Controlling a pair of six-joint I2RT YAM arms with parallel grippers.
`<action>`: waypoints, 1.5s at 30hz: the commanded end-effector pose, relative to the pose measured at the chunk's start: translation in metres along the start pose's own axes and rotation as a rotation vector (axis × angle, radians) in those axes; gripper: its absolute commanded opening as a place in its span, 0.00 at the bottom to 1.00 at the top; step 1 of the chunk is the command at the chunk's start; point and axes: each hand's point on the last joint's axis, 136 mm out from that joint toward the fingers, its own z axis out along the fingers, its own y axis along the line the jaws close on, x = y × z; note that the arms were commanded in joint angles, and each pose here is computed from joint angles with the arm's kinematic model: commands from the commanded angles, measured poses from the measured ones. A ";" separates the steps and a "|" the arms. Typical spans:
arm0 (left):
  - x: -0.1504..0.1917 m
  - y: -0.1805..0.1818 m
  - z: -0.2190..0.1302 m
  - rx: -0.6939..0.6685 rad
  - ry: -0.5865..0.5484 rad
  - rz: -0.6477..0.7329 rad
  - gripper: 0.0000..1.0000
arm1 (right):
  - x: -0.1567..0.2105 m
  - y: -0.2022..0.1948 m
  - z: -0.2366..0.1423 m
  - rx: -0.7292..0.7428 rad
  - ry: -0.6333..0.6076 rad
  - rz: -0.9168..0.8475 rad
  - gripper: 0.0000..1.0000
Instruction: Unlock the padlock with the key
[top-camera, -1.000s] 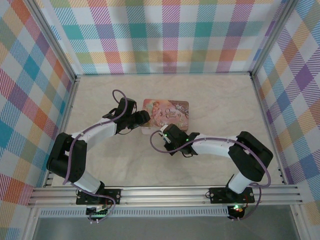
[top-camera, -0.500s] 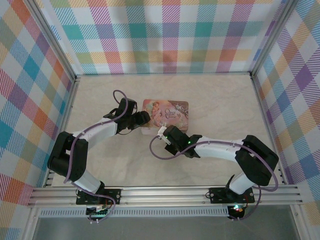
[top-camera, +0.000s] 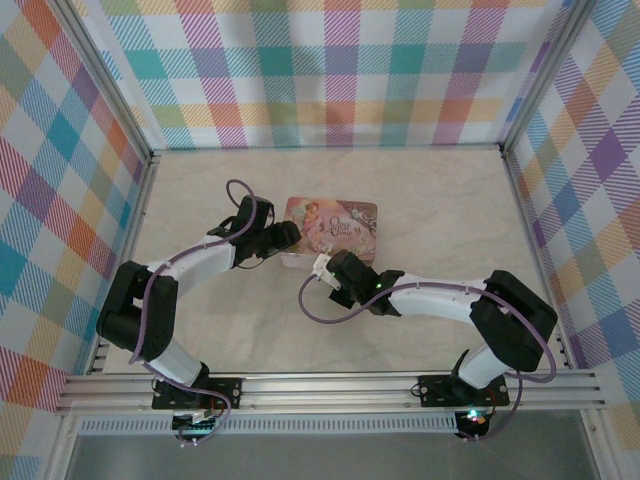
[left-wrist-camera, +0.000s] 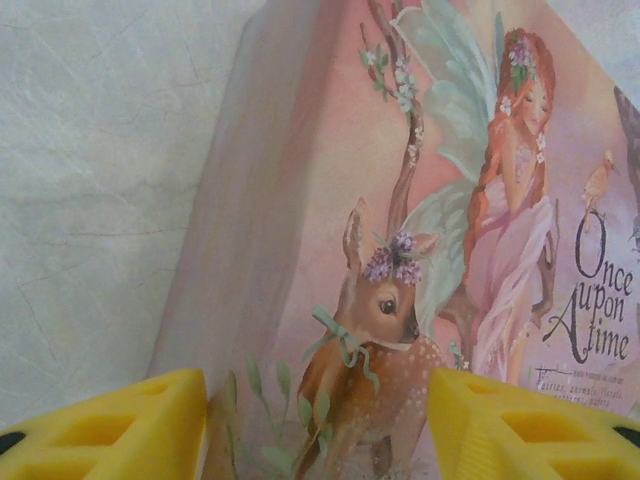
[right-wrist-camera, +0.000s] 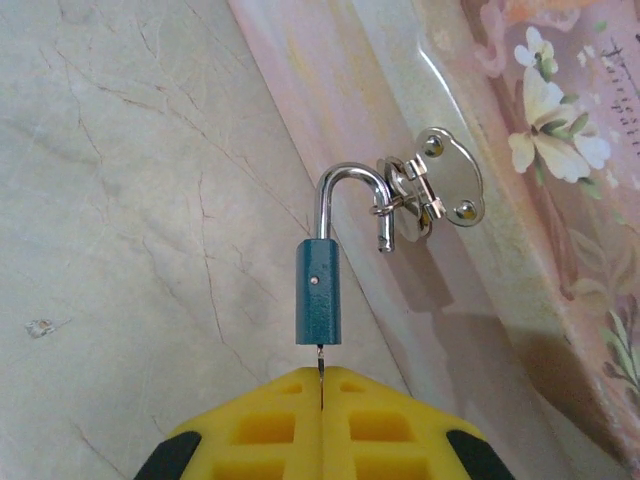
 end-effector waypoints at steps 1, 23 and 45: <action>0.008 -0.006 0.004 0.041 0.040 -0.014 0.59 | -0.033 0.001 0.000 -0.003 -0.115 -0.019 0.00; 0.008 -0.005 0.009 0.030 0.046 -0.009 0.59 | -0.059 -0.012 -0.008 0.081 -0.251 -0.131 0.00; 0.005 -0.007 0.010 0.024 0.041 -0.014 0.59 | -0.082 -0.003 -0.003 0.076 -0.344 -0.194 0.00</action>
